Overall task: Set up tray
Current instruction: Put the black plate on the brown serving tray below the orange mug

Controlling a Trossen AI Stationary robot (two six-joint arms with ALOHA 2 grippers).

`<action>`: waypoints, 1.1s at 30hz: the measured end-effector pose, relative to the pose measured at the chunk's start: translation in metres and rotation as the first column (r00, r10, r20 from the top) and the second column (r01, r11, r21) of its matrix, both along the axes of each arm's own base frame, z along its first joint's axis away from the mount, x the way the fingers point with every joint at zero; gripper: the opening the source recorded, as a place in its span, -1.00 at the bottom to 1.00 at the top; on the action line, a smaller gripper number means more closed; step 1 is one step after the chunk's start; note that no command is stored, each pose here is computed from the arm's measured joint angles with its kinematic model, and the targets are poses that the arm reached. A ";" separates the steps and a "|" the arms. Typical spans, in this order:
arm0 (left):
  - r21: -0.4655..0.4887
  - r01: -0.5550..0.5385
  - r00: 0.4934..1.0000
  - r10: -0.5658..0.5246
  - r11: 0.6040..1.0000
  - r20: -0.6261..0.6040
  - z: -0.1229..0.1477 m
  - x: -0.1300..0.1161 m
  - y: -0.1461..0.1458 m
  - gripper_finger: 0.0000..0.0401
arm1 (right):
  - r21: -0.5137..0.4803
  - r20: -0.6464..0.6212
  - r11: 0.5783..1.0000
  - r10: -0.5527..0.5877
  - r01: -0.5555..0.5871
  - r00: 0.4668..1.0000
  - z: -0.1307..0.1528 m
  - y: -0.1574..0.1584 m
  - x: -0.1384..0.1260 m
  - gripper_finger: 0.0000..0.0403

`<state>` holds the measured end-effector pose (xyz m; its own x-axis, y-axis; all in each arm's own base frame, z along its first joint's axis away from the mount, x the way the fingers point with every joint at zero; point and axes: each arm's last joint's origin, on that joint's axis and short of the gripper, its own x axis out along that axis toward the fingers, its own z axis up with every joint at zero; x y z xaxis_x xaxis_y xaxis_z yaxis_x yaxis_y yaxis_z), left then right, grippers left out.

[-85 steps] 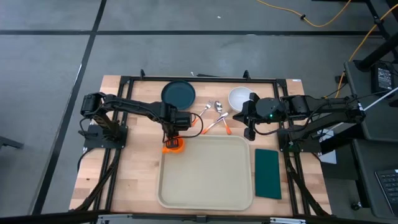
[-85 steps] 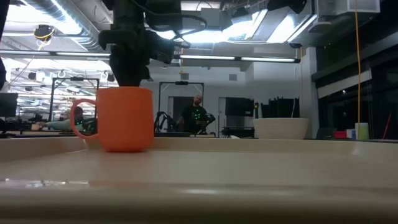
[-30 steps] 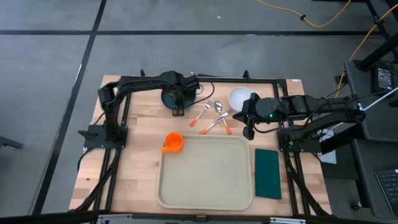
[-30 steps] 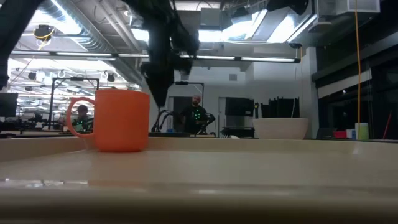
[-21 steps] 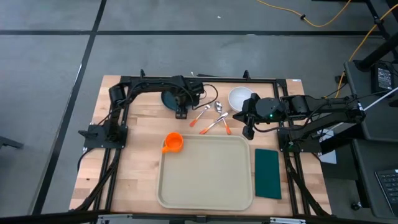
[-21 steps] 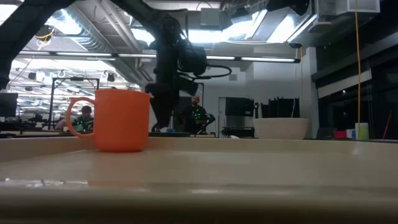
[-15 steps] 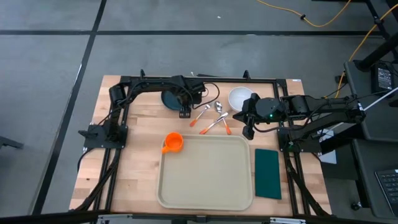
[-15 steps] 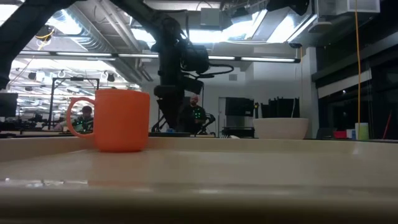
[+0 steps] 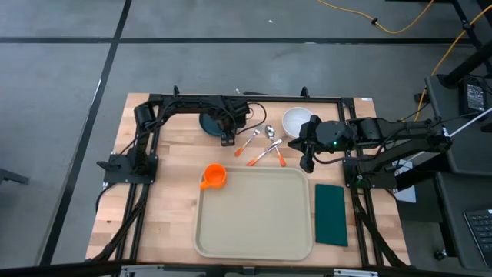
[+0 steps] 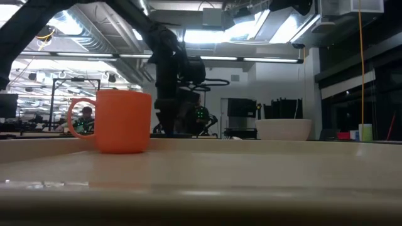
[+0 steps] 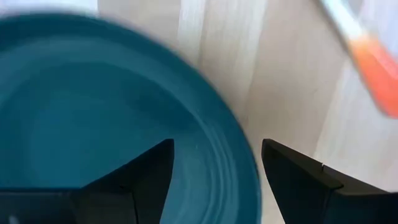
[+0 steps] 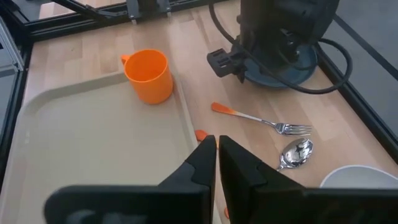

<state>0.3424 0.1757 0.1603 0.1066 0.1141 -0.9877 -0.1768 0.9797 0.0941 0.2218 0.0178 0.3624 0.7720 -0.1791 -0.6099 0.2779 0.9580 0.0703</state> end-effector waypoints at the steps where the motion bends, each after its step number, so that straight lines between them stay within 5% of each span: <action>1: -0.002 -0.011 1.000 0.011 1.000 -0.004 -0.002 -0.002 0.001 0.19 | 0.000 0.000 1.000 0.000 0.000 1.000 0.000 0.000 0.000 -0.87; 7: 0.003 -0.070 0.997 0.070 0.998 -0.025 -0.011 -0.011 0.008 0.04 | 0.002 0.001 1.000 -0.002 0.002 1.000 0.000 0.000 0.000 -0.87; 15: 0.005 -0.072 0.996 0.072 0.997 -0.053 -0.009 -0.016 0.006 -0.86 | 0.006 0.003 1.000 -0.004 0.004 1.000 0.000 0.000 0.000 -0.87; 19: 0.002 -0.048 0.996 0.048 0.999 -0.080 0.003 -0.016 -0.003 -0.93 | 0.005 0.006 1.000 -0.004 0.004 1.000 0.000 0.000 0.000 -0.87; 24: 0.031 0.026 0.995 -0.023 0.999 -0.099 0.049 -0.015 -0.027 -0.98 | 0.001 0.004 1.000 0.000 0.000 1.000 0.000 0.000 0.000 -0.87; 33: 0.105 0.057 0.987 -0.072 0.993 0.144 0.174 -0.030 -0.094 -0.99 | -0.029 -0.049 0.999 0.020 -0.021 0.999 -0.003 0.000 -0.003 -0.87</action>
